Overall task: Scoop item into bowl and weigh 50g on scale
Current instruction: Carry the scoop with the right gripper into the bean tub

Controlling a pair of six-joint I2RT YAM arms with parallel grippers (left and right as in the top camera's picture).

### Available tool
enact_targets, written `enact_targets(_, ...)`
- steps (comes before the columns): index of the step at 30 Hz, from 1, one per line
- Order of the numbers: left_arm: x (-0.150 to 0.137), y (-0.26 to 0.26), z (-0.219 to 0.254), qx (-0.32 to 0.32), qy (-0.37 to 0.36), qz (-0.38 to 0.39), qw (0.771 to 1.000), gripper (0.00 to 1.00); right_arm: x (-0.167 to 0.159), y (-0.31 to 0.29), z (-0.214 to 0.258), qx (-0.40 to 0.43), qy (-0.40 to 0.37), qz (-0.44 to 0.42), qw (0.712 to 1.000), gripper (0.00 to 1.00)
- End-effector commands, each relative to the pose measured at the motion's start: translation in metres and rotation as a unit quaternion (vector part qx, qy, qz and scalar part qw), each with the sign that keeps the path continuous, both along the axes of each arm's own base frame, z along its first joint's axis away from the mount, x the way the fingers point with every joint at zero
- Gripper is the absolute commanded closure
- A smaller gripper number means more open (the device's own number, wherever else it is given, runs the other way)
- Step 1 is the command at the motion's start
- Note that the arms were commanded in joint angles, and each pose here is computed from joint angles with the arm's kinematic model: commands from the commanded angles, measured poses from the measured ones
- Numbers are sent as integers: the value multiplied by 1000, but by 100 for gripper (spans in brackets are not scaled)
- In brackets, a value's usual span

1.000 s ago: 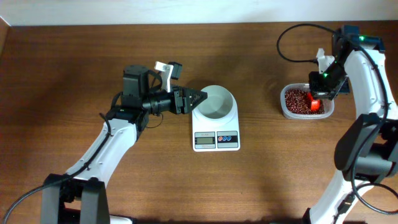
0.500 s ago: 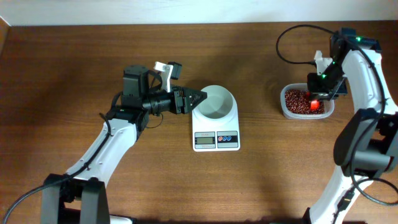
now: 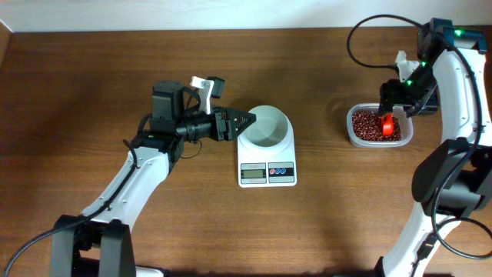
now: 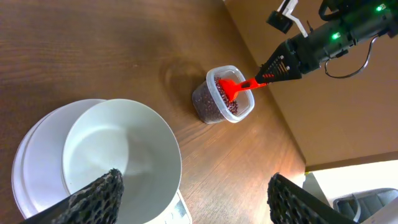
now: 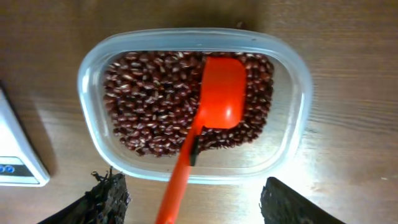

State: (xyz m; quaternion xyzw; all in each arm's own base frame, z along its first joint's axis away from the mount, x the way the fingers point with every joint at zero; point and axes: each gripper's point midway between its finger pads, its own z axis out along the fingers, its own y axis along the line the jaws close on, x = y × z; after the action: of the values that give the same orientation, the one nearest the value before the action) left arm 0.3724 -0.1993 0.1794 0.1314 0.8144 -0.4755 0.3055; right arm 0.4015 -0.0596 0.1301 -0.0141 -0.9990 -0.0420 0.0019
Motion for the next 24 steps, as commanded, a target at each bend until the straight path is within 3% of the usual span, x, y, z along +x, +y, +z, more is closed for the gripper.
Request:
enact_targets(1, 0, 0, 6, 4, -17, -2, 1000, 22, 0, 4, 38, 10, -46, -15, 999, 31)
enact_targets(3, 0, 0, 6, 4, -17, -2, 1000, 22, -10, 2, 67, -12, -71, -31, 997, 32)
enact_targets(6, 0, 0, 6, 4, -17, -2, 1000, 22, -20, -1, 74, -62, -62, -44, 995, 31)
enact_targets(13, 0, 0, 6, 4, -17, -2, 1000, 21, -21, 1, -8, -77, -25, -32, 996, 31)
enact_targets(16, 2, 2, 3, 11, -15, 7, 1000, 21, -8, 0, -32, -80, -52, -25, 995, 31)
enact_targets(17, 3, 4, 1, 15, -12, 13, 1000, 21, -1, -1, -33, -82, -66, -20, 994, 32)
enact_targets(20, 4, 4, 0, 18, -11, 16, 1000, 20, 2, -13, -31, -111, -73, -20, 991, 55)
enact_targets(24, 4, 5, 0, 20, -11, 18, 1000, 20, 2, -27, -29, -134, -74, -30, 988, 61)
